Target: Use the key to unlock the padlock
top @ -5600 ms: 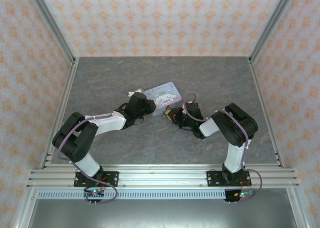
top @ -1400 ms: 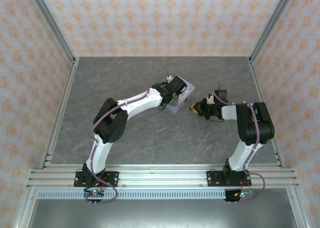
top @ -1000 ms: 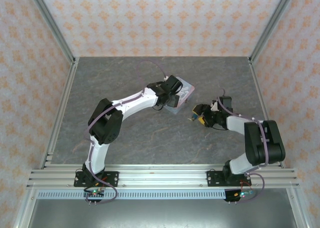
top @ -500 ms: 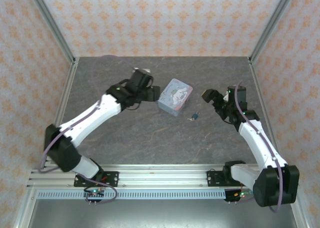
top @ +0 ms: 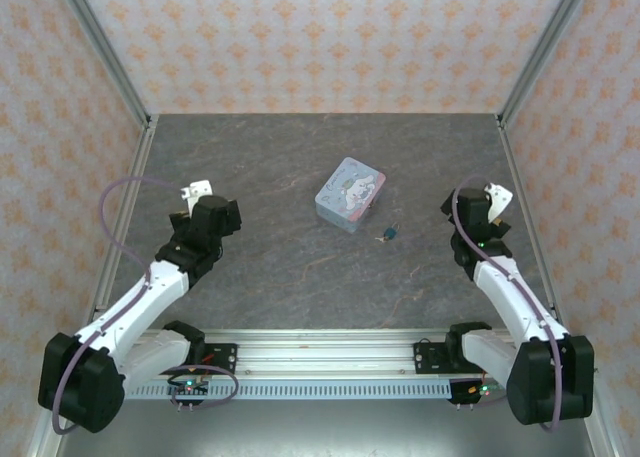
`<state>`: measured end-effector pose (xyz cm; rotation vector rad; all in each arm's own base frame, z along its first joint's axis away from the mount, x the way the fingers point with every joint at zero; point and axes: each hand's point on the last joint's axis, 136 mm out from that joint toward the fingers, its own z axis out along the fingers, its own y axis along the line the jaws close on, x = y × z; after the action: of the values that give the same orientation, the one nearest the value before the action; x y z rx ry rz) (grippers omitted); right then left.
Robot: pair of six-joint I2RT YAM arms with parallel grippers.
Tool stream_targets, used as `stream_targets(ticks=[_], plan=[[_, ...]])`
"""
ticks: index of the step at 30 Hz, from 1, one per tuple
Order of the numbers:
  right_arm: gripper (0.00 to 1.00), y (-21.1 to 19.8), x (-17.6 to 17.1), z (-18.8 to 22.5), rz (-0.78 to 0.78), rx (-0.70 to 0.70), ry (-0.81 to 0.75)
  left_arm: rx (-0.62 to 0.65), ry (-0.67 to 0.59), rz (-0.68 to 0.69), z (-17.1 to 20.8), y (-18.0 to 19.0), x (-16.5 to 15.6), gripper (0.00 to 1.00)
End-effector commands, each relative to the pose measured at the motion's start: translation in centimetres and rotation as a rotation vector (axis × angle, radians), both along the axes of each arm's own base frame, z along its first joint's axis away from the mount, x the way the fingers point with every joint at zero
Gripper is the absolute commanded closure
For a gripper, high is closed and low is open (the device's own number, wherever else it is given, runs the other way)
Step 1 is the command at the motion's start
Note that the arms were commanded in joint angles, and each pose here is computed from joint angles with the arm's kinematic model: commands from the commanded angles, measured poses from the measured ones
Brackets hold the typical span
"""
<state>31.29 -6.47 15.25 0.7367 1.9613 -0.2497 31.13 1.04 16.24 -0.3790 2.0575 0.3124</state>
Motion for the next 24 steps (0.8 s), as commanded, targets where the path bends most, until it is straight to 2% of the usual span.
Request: stream_targets(ticks=[1,9,12,16,18,20,22,24], plan=[[0.01,-1.9,1.1,2.4,-0.097,-0.097,-0.182,0.088,-0.175,0.113,3.3,2.8,1.2,0.0],[0.01,-1.1,3.2,-1.1,-0.008,-0.172,-0.165,0.136,-0.163,0.1,-1.4,4.0,3.3,0.0],[0.01,-0.6,3.7,-2.3,0.034,-0.19,-0.184,0.148,-0.183,0.038,-2.9,3.4,4.7,0.0],[0.01,0.0,4.4,-3.1,0.094,-0.184,-0.243,0.101,-0.17,-0.078,-4.5,2.4,6.3,0.0],[0.01,2.0,5.7,-4.4,0.23,-0.164,-0.157,0.087,-0.168,-0.107,-5.9,2.1,6.7,0.0],[0.01,2.0,6.7,-5.2,0.232,-0.182,-0.194,0.082,-0.122,-0.149,-6.5,1.5,7.6,0.0],[0.01,2.0,7.3,-6.2,0.231,-0.154,-0.065,0.028,-0.117,-0.18,-6.7,1.7,8.1,0.0],[0.01,1.8,7.5,-5.8,0.237,-0.16,-0.141,0.026,-0.115,-0.179,-6.7,1.8,8.1,0.0]])
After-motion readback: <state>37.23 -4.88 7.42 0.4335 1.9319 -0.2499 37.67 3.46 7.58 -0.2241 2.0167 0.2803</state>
